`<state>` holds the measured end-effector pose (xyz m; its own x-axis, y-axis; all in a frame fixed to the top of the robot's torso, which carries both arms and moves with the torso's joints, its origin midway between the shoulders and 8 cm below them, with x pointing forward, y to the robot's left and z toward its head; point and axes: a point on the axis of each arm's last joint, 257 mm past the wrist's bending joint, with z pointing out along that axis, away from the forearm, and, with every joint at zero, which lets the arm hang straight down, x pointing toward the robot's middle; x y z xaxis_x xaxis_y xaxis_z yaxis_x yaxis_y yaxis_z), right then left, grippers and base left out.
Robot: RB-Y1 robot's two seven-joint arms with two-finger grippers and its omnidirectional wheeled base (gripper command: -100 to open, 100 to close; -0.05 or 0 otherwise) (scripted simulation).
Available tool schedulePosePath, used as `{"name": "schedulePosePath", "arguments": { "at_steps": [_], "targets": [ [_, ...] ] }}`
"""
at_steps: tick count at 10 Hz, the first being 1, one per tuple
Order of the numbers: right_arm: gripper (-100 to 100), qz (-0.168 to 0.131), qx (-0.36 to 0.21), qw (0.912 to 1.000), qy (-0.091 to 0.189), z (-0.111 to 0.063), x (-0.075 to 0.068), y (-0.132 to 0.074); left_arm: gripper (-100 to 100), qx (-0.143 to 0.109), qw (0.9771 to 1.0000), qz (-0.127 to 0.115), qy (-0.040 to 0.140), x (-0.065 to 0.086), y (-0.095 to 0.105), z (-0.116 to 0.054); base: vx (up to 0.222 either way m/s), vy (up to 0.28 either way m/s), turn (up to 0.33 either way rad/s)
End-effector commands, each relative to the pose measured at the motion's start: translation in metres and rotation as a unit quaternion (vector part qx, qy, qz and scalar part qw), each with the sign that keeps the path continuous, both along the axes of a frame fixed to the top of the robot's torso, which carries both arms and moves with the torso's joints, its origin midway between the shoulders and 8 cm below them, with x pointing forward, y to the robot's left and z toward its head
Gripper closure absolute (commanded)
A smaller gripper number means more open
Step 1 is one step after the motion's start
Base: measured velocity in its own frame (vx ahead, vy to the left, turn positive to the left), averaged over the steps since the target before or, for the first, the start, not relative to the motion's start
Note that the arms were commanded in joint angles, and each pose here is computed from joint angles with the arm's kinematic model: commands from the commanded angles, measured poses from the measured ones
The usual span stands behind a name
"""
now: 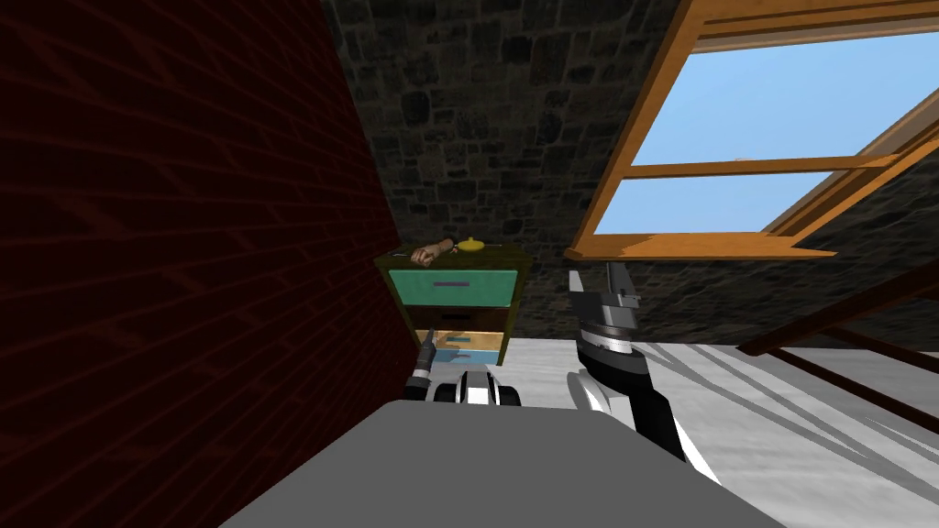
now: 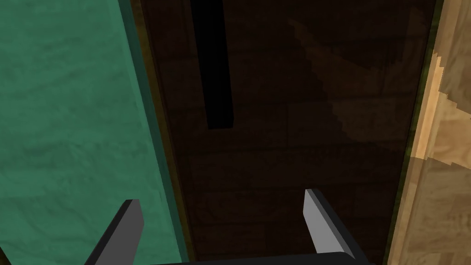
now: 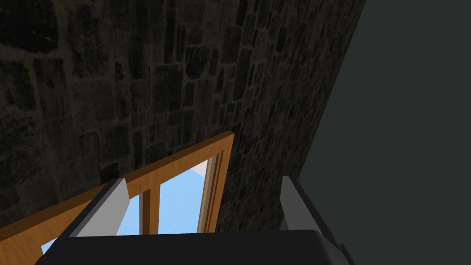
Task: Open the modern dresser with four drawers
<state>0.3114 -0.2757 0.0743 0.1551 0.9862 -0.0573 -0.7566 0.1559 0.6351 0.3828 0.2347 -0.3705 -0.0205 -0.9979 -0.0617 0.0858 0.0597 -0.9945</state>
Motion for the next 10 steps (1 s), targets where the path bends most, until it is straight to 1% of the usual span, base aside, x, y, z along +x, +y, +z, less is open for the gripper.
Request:
{"name": "schedulePosePath", "arguments": {
  "at_steps": [1, 2, 3, 4, 7, 8, 9, 10],
  "targets": [
    [0, 0.0, 0.0, 1.0, 0.0, 0.0, 0.0, 0.0, -100, 0.025, 0.9997, -0.006, 0.002, 0.0, 0.019, 0.0, 0.032, 0.001, -0.001],
    [0, 0.0, 0.0, 1.0, 0.0, 0.0, 0.0, 0.0, -100, 0.023, 0.9997, -0.004, 0.002, 0.007, 0.019, 0.002, 0.123, 0.002, -0.017],
    [0, 0.0, 0.0, 1.0, 0.0, 0.0, 0.0, 0.0, -100, 0.025, 0.9997, -0.004, 0.004, 0.011, 0.021, 0.002, 0.171, -0.01, -0.014],
    [0, 0.0, 0.0, 1.0, 0.0, 0.0, 0.0, 0.0, -100, 0.003, 1.0, 0.001, 0.003, 0.014, 0.006, 0.002, 0.135, 0.001, -0.002],
    [0, 0.0, 0.0, 1.0, 0.0, 0.0, 0.0, 0.0, -100, -0.026, 0.9996, 0.007, 0.002, 0.017, -0.015, 0.003, 0.033, 0.01, -0.001],
    [0, 0.0, 0.0, 1.0, 0.0, 0.0, 0.0, 0.0, -100, -0.02, 0.9998, 0.006, 0.003, 0.016, -0.01, 0.002, 0.0, 0.0, 0.0],
    [0, 0.0, 0.0, 1.0, 0.0, 0.0, 0.0, 0.0, -100, -0.021, 0.9998, 0.006, 0.002, 0.027, -0.011, 0.007, 0.036, 0.0, 0.006],
    [0, 0.0, 0.0, 1.0, 0.0, 0.0, 0.0, 0.0, -100, -0.021, 0.9998, 0.006, 0.002, 0.031, -0.012, 0.009, 0.061, 0.001, 0.004]
  ]
}}
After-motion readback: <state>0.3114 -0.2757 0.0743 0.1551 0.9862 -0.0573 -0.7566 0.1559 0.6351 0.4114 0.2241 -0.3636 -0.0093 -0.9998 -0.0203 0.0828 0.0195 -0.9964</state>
